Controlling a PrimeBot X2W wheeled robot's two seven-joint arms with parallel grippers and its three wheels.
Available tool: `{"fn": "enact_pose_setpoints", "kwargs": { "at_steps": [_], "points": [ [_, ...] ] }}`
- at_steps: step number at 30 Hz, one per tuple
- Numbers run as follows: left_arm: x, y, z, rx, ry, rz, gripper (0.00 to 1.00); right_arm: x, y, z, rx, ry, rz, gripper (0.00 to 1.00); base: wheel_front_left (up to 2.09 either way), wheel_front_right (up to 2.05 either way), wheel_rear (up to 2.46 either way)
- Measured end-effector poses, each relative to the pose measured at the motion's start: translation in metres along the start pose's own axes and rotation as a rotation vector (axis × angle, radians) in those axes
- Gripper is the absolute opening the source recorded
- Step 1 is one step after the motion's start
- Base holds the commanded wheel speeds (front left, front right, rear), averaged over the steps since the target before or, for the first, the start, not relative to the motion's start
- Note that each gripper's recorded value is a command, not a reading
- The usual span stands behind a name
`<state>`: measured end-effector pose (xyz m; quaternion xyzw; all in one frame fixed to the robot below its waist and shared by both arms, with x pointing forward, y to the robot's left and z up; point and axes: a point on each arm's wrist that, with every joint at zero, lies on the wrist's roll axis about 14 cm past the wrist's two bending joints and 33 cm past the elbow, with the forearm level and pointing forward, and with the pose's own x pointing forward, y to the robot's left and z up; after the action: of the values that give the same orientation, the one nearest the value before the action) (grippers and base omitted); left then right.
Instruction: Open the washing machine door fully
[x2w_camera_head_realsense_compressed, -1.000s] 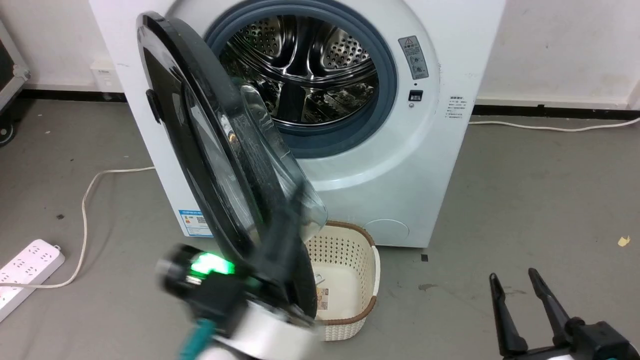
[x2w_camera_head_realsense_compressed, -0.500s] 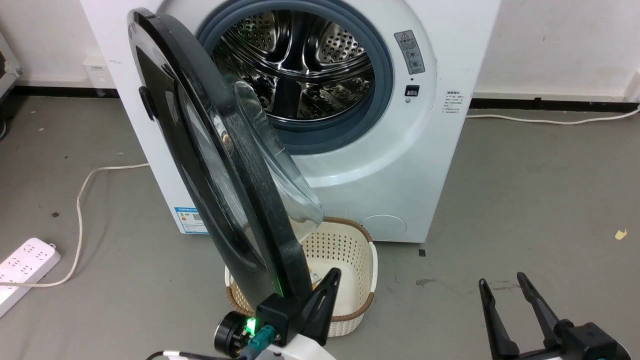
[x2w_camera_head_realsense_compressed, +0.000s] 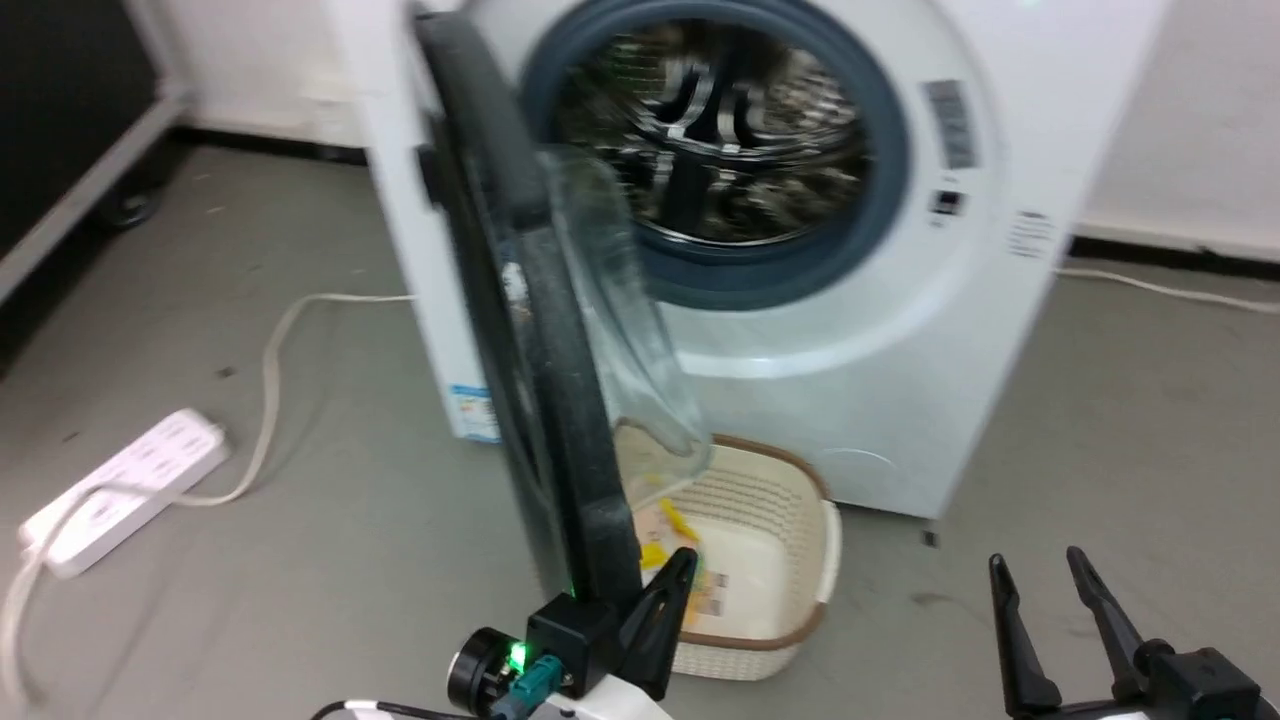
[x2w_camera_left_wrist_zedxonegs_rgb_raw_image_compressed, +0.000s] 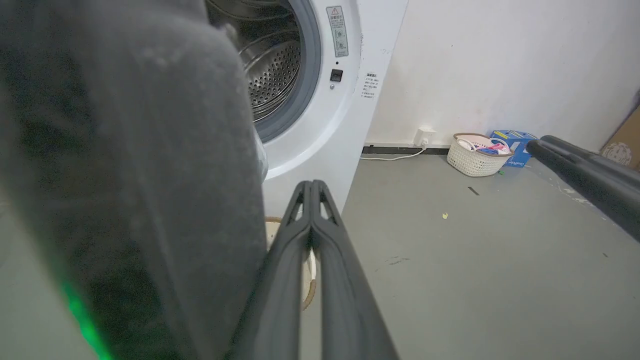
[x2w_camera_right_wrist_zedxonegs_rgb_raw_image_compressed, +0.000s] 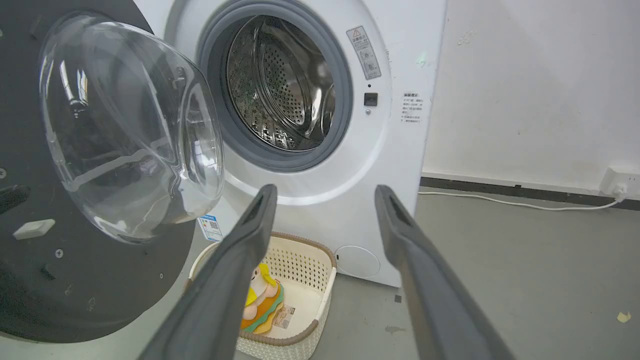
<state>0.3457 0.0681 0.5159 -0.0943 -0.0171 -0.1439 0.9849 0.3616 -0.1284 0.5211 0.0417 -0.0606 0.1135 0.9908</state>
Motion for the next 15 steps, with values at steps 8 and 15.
{"fn": "enact_pose_setpoints", "kwargs": {
  "at_steps": [8,15],
  "points": [
    [-0.029,0.038,0.012,0.014,-0.038,0.145,0.00,0.026,0.051,-0.006,0.018,0.014,0.163,1.00,0.00,0.00,0.00],
    [-0.069,0.095,0.030,0.052,-0.090,0.356,0.00,0.040,0.099,-0.014,0.039,0.036,0.307,1.00,0.00,0.00,0.00]
  ]
}}
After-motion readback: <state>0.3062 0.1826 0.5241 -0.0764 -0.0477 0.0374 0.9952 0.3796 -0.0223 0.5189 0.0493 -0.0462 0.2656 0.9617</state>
